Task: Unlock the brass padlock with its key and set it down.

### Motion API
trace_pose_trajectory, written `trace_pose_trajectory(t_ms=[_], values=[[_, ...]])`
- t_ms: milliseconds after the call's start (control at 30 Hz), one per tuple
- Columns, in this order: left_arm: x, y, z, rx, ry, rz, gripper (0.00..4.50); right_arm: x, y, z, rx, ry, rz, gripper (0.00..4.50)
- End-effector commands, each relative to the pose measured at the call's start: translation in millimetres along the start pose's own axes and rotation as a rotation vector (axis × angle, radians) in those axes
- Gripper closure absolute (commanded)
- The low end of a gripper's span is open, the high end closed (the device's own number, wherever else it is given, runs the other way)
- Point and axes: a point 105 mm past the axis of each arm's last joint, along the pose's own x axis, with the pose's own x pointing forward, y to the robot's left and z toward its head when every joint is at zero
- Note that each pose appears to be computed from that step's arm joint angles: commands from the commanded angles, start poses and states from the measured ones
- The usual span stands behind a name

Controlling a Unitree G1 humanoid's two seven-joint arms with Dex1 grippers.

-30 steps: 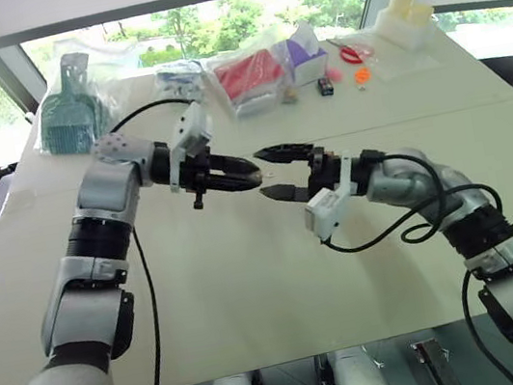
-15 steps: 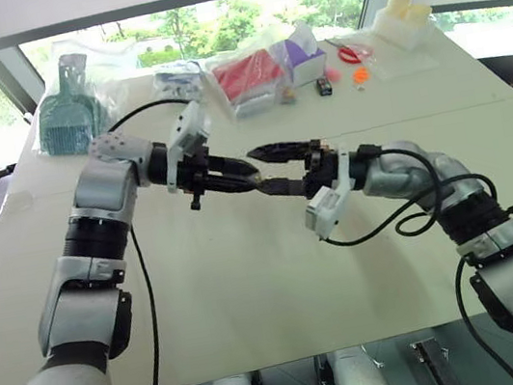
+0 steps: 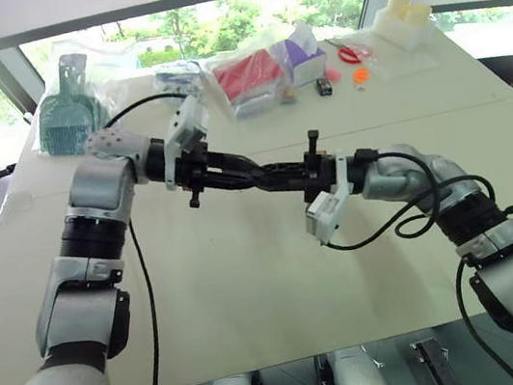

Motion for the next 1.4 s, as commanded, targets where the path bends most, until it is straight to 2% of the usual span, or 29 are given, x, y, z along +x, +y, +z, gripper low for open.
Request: trace_pose_trajectory(t_ms=[33, 67, 300, 333, 700, 800, 1067, 1100, 1400], values=[[1, -5, 15, 0.045, -0.033, -0.026, 3.76, 2, -17, 0, -0.028, -0.012, -0.040, 4.48], [1, -5, 15, 0.045, -0.029, -0.026, 3.76, 2, -17, -1, -0.024, -0.011, -0.037, 4.48], [-1, -5, 13, 0.037, -0.020, -0.015, 0.43, 2, -16, -1, -0.022, -0.008, -0.027, 4.50], [-1, -5, 13, 0.036, -0.023, -0.013, 0.13, 2, -16, -1, -0.022, -0.009, -0.027, 4.50], [-16, 9, 20, 0.070, -0.047, 0.132, 0.05, 2, -13, -2, -0.010, 0.001, -0.017, 4.50], [-21, 8, 21, 0.065, -0.060, 0.149, 0.87, 2, -12, -3, -0.004, 0.006, -0.016, 4.50], [-30, 3, 21, 0.066, -0.064, 0.180, 4.27, 2, -12, -2, 0.001, 0.007, -0.018, 4.50], [-30, 1, 20, 0.063, -0.063, 0.180, 4.47, 2, -12, -2, 0.001, 0.007, -0.018, 4.50], [-26, -12, -4, 0.039, 0.039, 0.134, 4.47, 2, -12, -2, 0.001, 0.006, -0.015, 4.50]])
